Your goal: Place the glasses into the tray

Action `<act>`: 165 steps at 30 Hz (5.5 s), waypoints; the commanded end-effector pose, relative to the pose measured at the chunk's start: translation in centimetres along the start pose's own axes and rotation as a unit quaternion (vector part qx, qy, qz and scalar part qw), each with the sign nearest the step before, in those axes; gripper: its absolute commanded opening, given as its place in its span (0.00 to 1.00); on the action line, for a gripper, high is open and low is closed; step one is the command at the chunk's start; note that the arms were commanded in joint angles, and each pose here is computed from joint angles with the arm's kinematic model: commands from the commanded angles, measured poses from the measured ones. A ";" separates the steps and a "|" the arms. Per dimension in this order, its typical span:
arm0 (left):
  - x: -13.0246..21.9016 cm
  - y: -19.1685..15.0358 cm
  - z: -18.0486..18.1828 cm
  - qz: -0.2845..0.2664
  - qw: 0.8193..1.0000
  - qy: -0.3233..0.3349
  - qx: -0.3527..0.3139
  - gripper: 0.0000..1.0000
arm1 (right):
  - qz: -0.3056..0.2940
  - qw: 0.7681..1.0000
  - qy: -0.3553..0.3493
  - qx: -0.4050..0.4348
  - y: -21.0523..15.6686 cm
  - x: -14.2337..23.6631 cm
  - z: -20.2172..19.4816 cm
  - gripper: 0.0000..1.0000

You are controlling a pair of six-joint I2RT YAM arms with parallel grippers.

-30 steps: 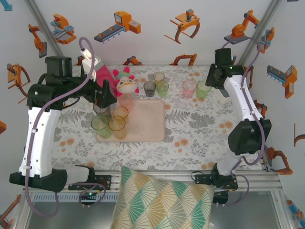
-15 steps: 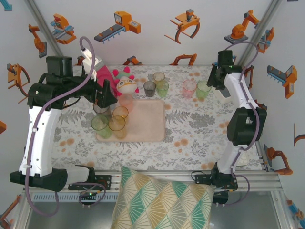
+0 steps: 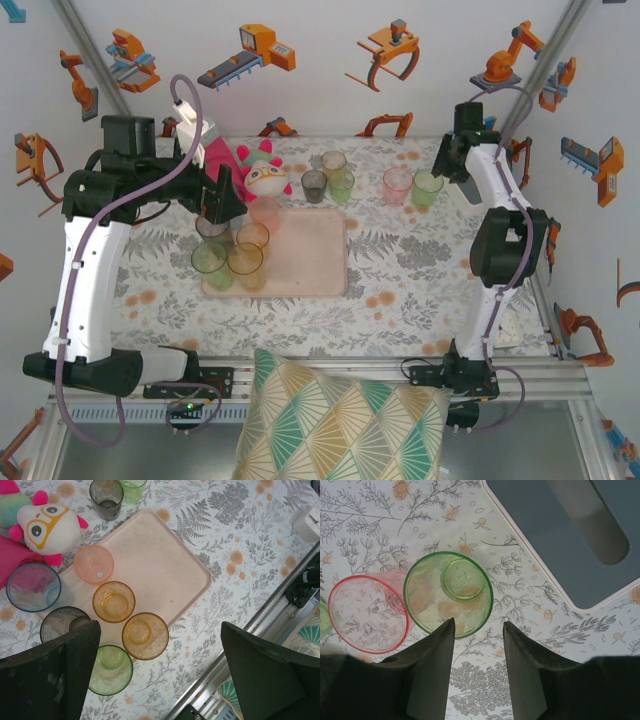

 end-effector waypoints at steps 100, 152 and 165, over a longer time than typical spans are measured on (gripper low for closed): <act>0.3 1.1 1.4 -0.018 0.999 0.043 0.016 0.97 | 0.036 0.999 -0.022 0.006 -1.7 0.6 -1.2 0.09; -0.5 0.5 1.3 -0.016 0.999 0.027 0.039 0.97 | 0.004 0.962 0.151 0.226 -17.2 14.7 23.3 0.10; -0.4 0.6 1.3 -0.018 0.999 0.025 0.039 0.97 | 0.036 0.944 0.181 0.274 -21.3 14.2 28.9 0.10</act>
Point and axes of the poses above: each hand's point on the last joint's axis, 136 mm out from that joint toward the fingers, its own x axis back along the fingers, its own z axis along the line the jaws close on, y = z × x, the point moved 6 cm from there along x, back along the fingers, and after that the axes turned 7 degrees about x, right-handed, at the moved point
